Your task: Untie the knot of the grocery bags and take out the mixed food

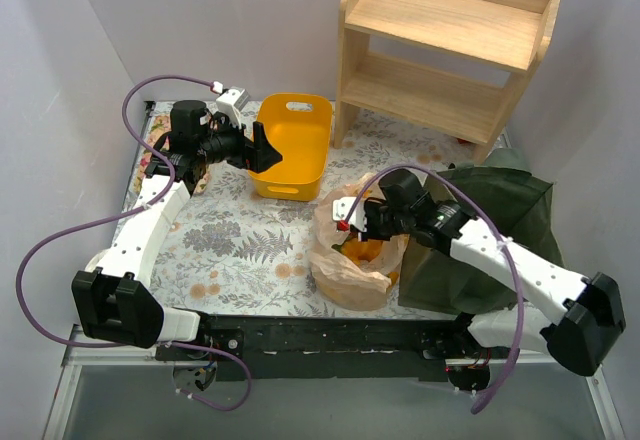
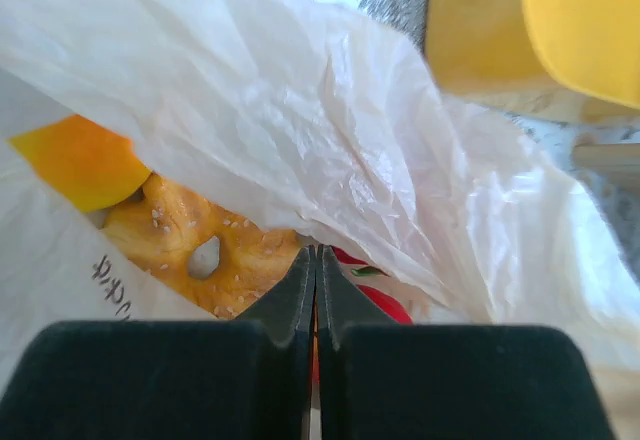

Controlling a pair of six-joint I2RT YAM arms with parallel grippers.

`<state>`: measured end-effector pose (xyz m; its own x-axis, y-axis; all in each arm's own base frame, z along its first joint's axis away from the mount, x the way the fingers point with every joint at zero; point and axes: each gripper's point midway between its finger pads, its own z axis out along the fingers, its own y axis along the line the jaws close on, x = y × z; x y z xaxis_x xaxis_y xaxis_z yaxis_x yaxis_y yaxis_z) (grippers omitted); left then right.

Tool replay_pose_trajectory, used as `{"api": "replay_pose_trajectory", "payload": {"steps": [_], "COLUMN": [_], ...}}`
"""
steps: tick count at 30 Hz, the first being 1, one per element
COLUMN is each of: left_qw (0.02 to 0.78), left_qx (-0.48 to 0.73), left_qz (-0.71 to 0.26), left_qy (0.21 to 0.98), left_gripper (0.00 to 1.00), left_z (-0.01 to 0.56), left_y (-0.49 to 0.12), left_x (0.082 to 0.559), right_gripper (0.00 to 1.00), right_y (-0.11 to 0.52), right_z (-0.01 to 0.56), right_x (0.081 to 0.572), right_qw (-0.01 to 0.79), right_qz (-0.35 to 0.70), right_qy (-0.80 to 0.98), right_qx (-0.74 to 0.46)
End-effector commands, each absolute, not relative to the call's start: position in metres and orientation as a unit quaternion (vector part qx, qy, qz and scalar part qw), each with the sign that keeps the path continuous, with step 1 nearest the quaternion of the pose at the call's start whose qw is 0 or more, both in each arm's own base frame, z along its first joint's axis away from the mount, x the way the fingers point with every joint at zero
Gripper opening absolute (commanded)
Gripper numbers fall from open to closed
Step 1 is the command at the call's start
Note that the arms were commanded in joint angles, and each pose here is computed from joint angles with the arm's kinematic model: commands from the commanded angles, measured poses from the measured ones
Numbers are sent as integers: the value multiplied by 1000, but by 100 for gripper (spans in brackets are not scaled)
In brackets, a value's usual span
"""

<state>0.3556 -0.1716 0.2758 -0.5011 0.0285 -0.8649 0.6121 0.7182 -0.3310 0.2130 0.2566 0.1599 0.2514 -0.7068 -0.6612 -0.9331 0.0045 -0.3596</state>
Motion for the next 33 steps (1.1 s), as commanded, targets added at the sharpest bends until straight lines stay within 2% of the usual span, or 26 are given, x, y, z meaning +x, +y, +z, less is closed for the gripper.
{"api": "replay_pose_trajectory", "payload": {"steps": [1,7,17,19,21,24,33], "left_qw": [465,458,458,464,459,461,463], "left_qx": [207,207,208,213,212,213,209], "left_qz": [-326,-330,-332,-328,-325,-321,-321], "left_qy": [797,799,798,795,799,800,799], "left_gripper": [84,85,84,85,85,85,85], "left_z": [284,282,284,287,282,280,280], "left_y": [-173,-174,-175,-174,-172,-170,-169], "left_x": [350,351,348,344,341,337,337], "right_gripper": [1,1,3,29,50,77,81], "right_y": [249,246,254,256,254,253,229], "right_z": [191,201,113,108,98,85,22], "right_x": [193,191,222,230,235,234,210], "right_qw": [390,413,332,338,326,307,232], "right_qz": [174,173,134,127,123,127,126], "right_qy": [592,590,633,641,656,663,664], "right_qx": [-683,-672,-687,-678,-669,-671,-700]}}
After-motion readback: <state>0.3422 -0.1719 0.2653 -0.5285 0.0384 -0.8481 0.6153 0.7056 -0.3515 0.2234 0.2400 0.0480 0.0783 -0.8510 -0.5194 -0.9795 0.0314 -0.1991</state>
